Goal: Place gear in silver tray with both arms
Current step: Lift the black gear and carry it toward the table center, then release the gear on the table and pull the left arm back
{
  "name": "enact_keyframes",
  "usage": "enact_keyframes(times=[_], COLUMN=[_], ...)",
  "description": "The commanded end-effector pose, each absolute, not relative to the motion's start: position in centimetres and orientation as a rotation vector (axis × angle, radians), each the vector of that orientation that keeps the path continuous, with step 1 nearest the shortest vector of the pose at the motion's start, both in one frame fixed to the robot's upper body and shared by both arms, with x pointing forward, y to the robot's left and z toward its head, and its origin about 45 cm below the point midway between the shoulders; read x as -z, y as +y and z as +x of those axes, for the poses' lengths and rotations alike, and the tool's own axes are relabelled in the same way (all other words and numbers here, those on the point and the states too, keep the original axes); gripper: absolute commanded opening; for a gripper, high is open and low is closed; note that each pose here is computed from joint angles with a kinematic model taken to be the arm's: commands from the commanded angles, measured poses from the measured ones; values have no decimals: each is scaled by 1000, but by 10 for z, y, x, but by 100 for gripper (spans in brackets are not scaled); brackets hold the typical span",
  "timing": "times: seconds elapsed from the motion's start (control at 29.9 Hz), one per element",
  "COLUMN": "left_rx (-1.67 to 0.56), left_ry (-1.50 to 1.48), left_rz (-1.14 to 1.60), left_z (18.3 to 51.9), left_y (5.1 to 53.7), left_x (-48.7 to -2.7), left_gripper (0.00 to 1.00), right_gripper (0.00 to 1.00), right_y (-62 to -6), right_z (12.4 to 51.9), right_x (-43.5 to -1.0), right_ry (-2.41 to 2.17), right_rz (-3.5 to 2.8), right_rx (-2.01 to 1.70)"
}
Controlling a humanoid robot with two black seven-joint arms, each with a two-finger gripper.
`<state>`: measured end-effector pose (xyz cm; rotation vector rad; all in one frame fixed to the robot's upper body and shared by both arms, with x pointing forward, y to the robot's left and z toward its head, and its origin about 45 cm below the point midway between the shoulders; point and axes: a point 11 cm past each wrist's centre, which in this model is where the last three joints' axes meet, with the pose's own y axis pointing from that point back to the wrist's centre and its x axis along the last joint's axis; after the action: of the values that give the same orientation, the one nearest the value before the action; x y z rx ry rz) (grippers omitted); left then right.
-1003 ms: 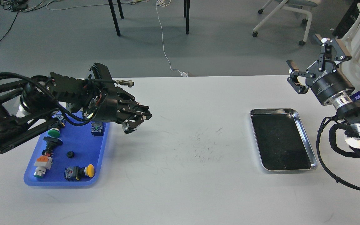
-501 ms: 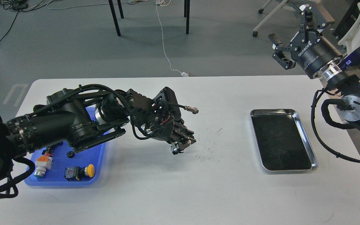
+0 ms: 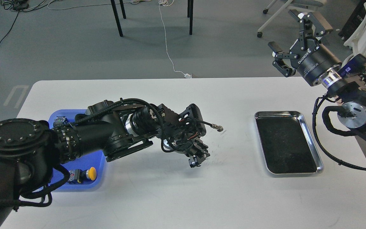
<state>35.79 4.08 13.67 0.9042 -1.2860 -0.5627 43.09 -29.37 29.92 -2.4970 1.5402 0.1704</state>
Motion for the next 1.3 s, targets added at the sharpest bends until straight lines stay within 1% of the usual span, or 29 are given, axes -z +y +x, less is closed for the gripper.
enact_keyframes(times=[0.0,0.1,0.17,0.23,0.3,0.33,0.4,0.47,0.6,0.67,0.74,0.8,1.0,1.07,1.14,1.2,1.27], left_rx=[559,560,559,558,563,564,561,552,512,376,238,60,-497,-645,-799,-918,-992], left_ry=[-1278,-1277,-1279,-1281,-1280,-1279,-1282,-1297,-1356,-1281,-1179,-1035,-520,-375,-274,-196,-132], left_rz=[911,909,909,906,900,897,894,878,804,749,711,662,333,223,116,56,0], left_z=[358,358,358,358,356,355,355,356,356,368,381,394,396,393,391,381,370], left_y=[44,43,43,42,41,41,40,37,22,37,61,98,182,205,230,253,265], left_x=[-134,-133,-135,-135,-134,-134,-134,-138,-154,-175,-193,-208,-224,-221,-218,-204,-192], left_gripper=[16,16,21,36,58,64,71,81,85,87,89,89,94,98,98,98,98], right_gripper=[99,99,99,99,99,99,99,99,99,99,99,99,99,99,99,99,99], right_y=[-295,-296,-296,-297,-299,-300,-301,-303,-314,-327,-331,-342,-348,-344,-337,-330,-324], right_z=[431,431,430,430,430,430,429,429,427,421,414,406,380,371,364,358,351], right_x=[-299,-298,-296,-297,-298,-297,-297,-298,-300,-293,-286,-275,-235,-224,-216,-211,-204], right_ry=[1544,1548,1550,1553,1558,1561,1561,1564,1589,1623,1634,1670,1705,1675,1598,1497,1364], right_rz=[-2496,-2496,-2496,-2496,-2495,-2494,-2495,-2495,-2491,-2495,-2503,-2507,-2615,-2737,-2908,-3062,-3226], right_rx=[-170,-173,-176,-173,-169,-170,-169,-166,-153,-163,-186,-209,-243,-164,-15,143,287])
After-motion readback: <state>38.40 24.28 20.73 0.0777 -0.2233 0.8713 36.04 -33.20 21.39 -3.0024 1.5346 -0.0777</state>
